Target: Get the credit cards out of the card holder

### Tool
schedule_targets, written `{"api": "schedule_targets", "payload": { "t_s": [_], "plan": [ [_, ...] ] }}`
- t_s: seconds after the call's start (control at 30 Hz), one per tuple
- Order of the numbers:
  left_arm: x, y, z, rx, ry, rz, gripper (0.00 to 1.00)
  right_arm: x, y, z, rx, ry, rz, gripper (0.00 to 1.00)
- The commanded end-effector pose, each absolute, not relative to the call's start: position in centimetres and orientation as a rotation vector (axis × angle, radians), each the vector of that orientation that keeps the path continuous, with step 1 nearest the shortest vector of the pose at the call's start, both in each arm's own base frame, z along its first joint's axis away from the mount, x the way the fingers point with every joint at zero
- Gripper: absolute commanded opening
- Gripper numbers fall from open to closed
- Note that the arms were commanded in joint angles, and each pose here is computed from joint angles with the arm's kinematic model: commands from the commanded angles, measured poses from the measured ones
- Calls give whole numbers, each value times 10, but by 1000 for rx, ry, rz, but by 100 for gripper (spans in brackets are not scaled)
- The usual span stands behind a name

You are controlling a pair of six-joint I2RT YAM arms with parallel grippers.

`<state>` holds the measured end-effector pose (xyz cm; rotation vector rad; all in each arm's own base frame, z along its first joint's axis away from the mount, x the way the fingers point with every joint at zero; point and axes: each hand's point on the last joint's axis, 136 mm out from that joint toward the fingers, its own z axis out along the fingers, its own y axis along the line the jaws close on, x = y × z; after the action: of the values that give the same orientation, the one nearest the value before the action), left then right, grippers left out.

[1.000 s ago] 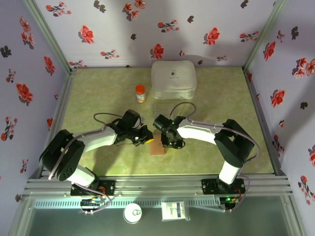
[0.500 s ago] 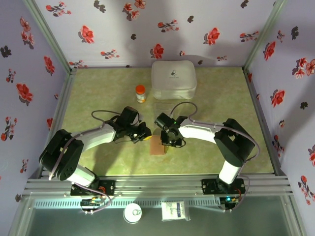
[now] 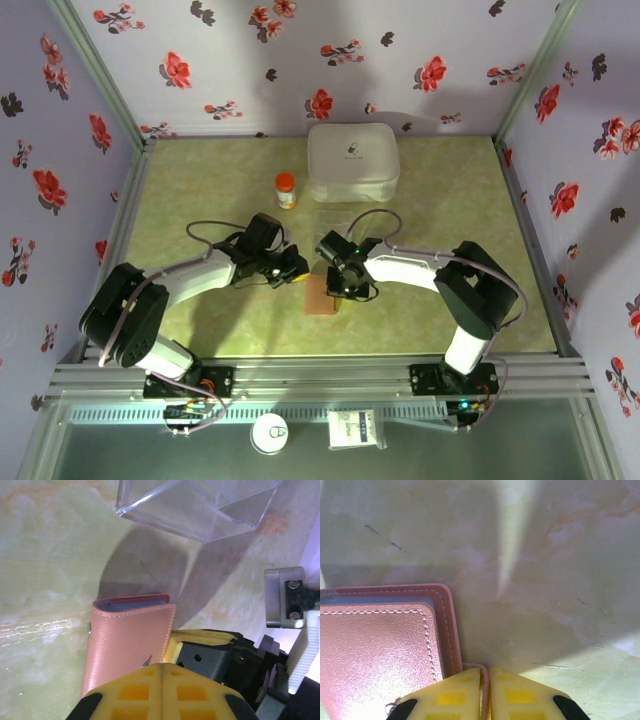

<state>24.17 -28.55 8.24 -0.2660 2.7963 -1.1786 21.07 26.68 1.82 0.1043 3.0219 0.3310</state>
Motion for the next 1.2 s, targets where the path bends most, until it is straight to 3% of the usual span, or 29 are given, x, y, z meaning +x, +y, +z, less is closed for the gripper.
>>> {"api": "schedule_targets", "payload": {
  "t_s": [0.0, 1.17],
  "plan": [
    [249, -285, 93, -228, 2770, -1170, 2, 213, 254, 22, 112, 3008, 295, 9],
    [265, -269, 91, -272, 2708, -1152, 1, 241, 248, 93, 12, 2887, 295, 8]
  ]
}}
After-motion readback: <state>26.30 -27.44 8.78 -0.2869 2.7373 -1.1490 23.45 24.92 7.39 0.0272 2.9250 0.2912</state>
